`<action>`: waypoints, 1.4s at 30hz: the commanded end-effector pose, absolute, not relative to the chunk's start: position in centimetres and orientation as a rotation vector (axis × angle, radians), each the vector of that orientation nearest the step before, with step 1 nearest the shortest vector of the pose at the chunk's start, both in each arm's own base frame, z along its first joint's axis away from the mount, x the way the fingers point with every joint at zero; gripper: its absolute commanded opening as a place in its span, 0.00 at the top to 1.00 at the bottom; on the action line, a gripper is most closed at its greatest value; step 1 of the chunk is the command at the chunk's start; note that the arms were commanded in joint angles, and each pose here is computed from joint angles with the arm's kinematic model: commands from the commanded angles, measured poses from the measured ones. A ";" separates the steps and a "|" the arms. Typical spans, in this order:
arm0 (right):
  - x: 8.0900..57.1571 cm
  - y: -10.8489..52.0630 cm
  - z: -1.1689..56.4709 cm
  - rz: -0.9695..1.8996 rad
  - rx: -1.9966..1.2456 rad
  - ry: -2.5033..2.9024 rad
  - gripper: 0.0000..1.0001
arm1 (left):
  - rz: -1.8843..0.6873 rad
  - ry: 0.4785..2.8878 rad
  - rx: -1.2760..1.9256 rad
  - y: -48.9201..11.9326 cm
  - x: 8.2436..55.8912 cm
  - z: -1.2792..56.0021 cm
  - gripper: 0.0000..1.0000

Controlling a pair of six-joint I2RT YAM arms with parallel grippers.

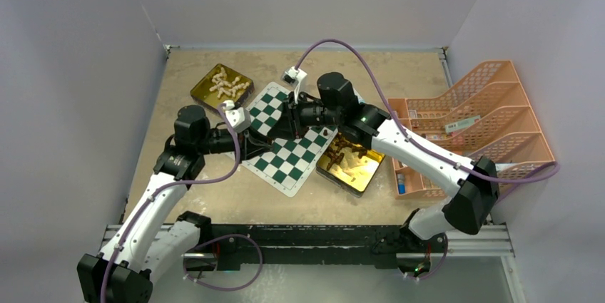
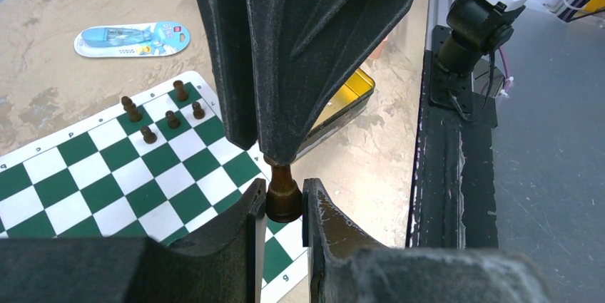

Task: Set up the chess pieces on the board
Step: Place the chess piece on the chessboard.

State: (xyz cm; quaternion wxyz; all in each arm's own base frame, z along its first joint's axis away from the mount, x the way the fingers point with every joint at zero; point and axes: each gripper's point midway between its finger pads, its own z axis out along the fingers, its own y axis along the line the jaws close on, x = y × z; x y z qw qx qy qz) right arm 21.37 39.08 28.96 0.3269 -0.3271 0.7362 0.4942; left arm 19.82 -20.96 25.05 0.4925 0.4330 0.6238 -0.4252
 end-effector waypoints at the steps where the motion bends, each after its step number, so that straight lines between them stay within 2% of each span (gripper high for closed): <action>1: 21.0 38.9 30.3 1.296 -0.902 1.889 0.79 | -0.996 1.445 1.089 -21.0 19.7 25.7 1.00; 3: 20.9 38.8 30.1 1.287 -0.908 1.900 0.78 | -0.988 1.448 1.085 -20.9 19.8 25.6 1.00; 6: 20.9 38.8 29.9 1.282 -0.930 1.909 0.71 | -0.985 1.449 1.083 -20.9 19.9 25.7 1.00; 10: 20.8 38.9 29.6 1.281 -0.945 1.919 0.72 | -0.986 1.452 1.083 -20.9 19.9 25.6 1.00; 11: 20.8 38.9 29.6 1.280 -0.945 1.919 0.74 | -0.989 1.452 1.085 -20.9 19.9 25.5 1.00; 15: 21.0 39.0 30.1 1.284 -0.938 1.894 0.92 | -0.996 1.454 1.085 -21.0 19.8 25.6 1.00; 21: 24.2 37.9 31.2 1.102 -0.774 1.887 0.94 | -0.973 1.601 0.962 -20.3 20.9 24.9 0.67; 23: 26.0 37.0 30.9 0.996 -0.683 1.909 0.94 | -0.958 1.647 0.923 -19.9 21.0 24.1 0.42; 30: 31.3 34.1 29.9 0.695 -0.445 1.915 0.94 | -0.855 1.724 0.761 -18.3 21.6 23.9 0.01; 36: 35.2 33.5 28.4 0.518 -0.360 1.905 0.93 | -0.693 1.826 0.512 -15.6 24.1 24.7 0.00; 42: 39.2 33.6 25.3 0.410 -0.329 1.958 0.92 | -0.634 1.916 0.409 -14.4 24.6 24.0 0.00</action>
